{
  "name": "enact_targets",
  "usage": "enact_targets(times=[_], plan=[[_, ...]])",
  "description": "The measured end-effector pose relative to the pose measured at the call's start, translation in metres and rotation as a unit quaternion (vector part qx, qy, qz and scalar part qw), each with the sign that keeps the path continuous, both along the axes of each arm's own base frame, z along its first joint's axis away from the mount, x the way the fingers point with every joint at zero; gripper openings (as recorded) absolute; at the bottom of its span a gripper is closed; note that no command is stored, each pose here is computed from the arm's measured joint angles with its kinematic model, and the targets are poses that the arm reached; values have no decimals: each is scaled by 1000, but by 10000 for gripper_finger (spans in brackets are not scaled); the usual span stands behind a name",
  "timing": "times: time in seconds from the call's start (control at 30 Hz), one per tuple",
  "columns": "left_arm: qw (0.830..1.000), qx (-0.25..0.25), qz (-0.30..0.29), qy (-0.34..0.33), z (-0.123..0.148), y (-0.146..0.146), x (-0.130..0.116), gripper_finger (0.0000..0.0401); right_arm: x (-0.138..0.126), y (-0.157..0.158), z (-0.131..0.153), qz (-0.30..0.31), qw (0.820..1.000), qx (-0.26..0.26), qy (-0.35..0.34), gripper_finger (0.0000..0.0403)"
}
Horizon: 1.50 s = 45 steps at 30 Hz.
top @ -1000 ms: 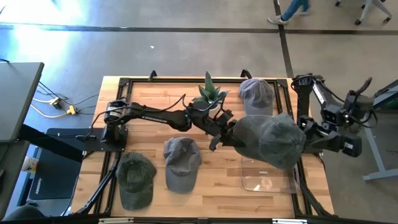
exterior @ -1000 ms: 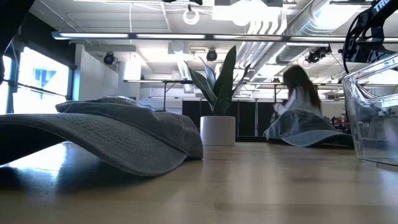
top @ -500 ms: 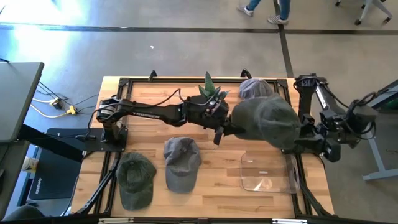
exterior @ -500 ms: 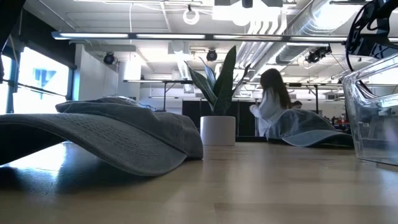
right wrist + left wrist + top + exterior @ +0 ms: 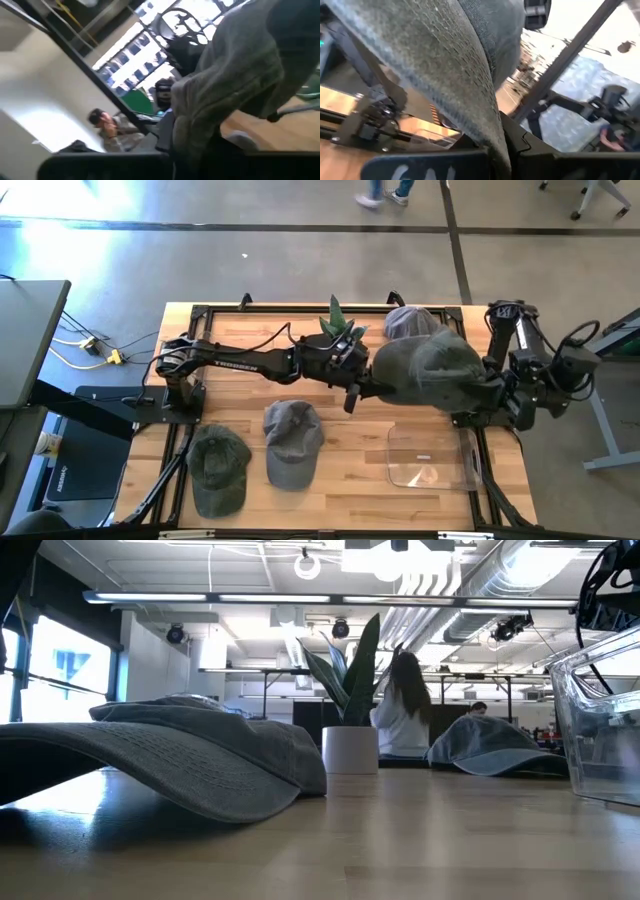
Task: Pick & Place hat
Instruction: Put the right black cap into the right transparent bin
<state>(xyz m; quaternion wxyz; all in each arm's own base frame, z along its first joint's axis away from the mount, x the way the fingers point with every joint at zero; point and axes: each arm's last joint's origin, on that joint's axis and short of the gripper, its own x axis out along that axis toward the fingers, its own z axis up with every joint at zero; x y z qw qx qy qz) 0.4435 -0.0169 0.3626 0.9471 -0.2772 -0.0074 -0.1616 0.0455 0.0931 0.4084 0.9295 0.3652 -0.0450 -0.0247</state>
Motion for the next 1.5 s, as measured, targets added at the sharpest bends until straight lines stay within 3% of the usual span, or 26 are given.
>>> enact_targets(times=[0.13, 0.27, 0.47, 0.6, 0.83, 1.33, 1.5], plan=[[1000, 2, -25, -3, 1, -3, -1, 16, 1, 2, 7, 5, 999, 48, -18, 12], [998, 8, -59, 7, -2, -6, -1, 74, -2, 10, 8, 11, 995, 102, -10, 9], [990, 31, -69, 119, -26, -7, -1, 173, -8, 27, 3, 13, 977, 211, 16, 5], [979, 51, -71, 182, -39, -6, -4, 203, -7, 40, -2, 15, 963, 269, 12, 5], [973, 61, -84, 208, -45, -7, -6, 192, 3, 67, -15, -9, 950, 314, 0, 3], [959, 64, -196, 194, -45, -33, -11, 142, 42, 127, -57, -73, 953, 295, -18, 3], [952, 72, -231, 190, -45, -50, -14, 132, 46, 147, -71, -70, 935, 346, -27, 3]])
